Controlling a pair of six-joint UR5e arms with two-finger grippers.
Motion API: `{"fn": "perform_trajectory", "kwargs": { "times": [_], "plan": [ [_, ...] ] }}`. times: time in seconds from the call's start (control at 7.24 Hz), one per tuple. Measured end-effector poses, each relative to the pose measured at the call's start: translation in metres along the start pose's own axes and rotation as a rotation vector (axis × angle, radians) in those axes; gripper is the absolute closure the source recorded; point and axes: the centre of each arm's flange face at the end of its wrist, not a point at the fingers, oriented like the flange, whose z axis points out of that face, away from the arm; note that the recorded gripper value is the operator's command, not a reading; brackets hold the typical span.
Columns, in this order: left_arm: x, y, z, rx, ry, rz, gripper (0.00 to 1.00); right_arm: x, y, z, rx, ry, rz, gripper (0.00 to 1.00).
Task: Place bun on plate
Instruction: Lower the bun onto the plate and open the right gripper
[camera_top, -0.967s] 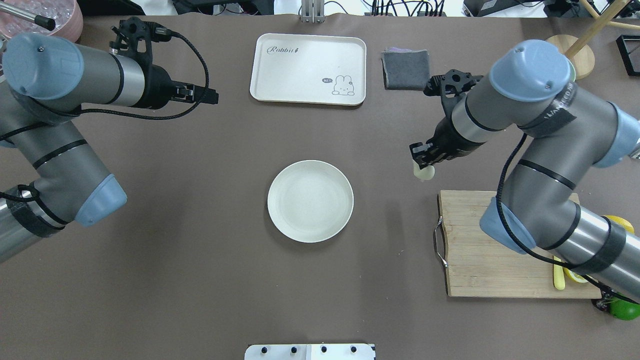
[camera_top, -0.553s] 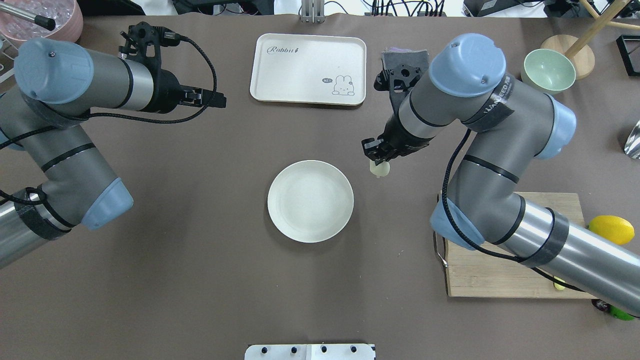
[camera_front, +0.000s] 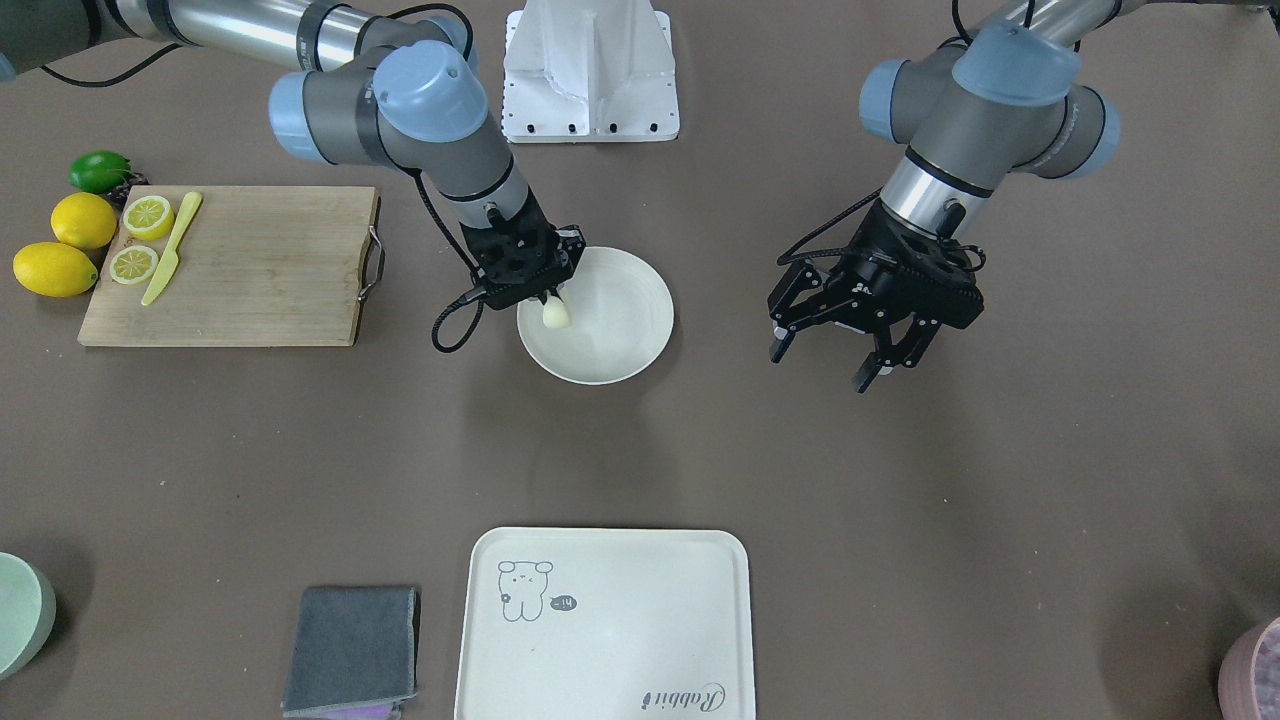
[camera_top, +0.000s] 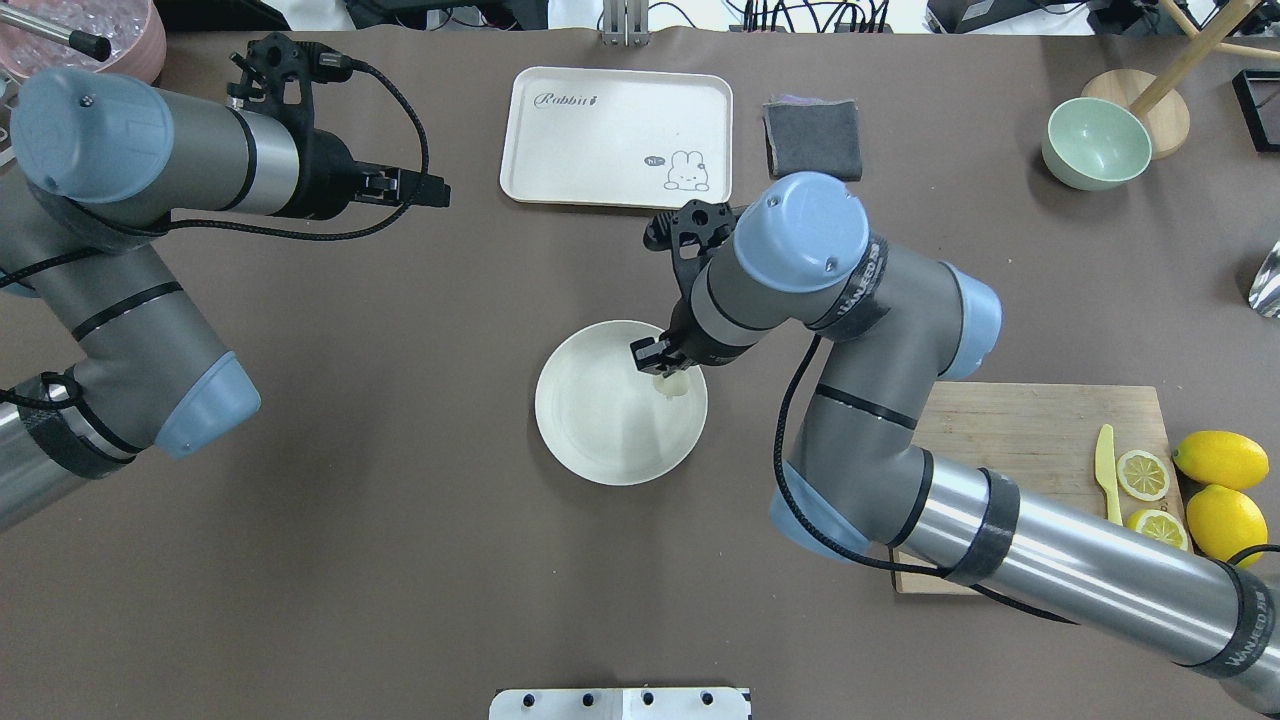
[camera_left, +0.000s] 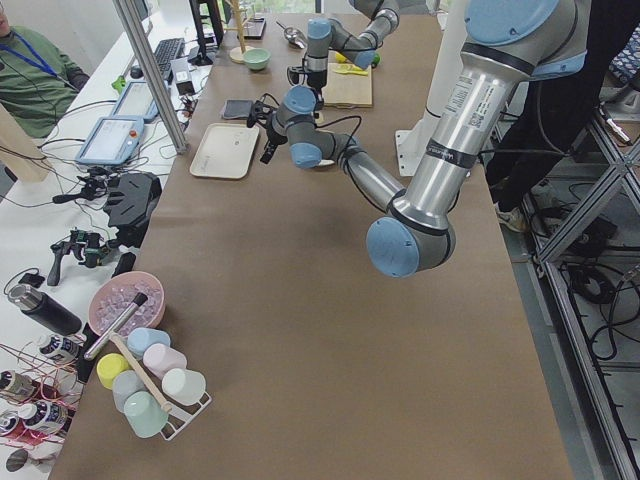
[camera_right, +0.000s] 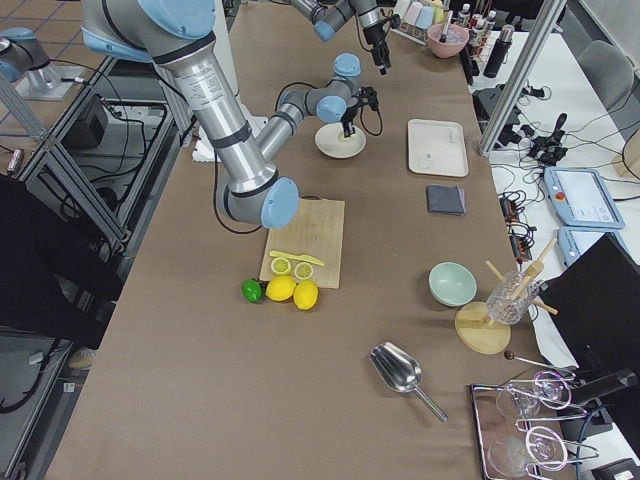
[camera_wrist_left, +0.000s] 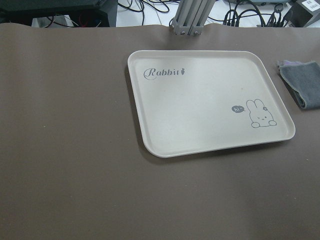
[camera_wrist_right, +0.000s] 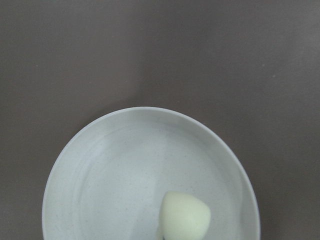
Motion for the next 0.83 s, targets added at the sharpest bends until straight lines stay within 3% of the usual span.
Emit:
{"fn": "perform_trajectory", "kwargs": {
  "times": [0.14, 0.28, 0.83],
  "plan": [
    [-0.004, 0.000, -0.001, 0.002, -0.006, -0.003, 0.03, -0.010, 0.008, 0.015, 0.005, -0.010, -0.018, 0.82],
    [-0.008, 0.001, -0.001, 0.001, -0.013, -0.005, 0.03, -0.021, 0.014, 0.023, 0.014, -0.013, -0.031, 0.01],
    [-0.030, -0.007, -0.003, 0.009, -0.047, -0.019, 0.03, -0.031, 0.018, 0.027, 0.034, -0.011, -0.044, 0.00]
  ]
}}
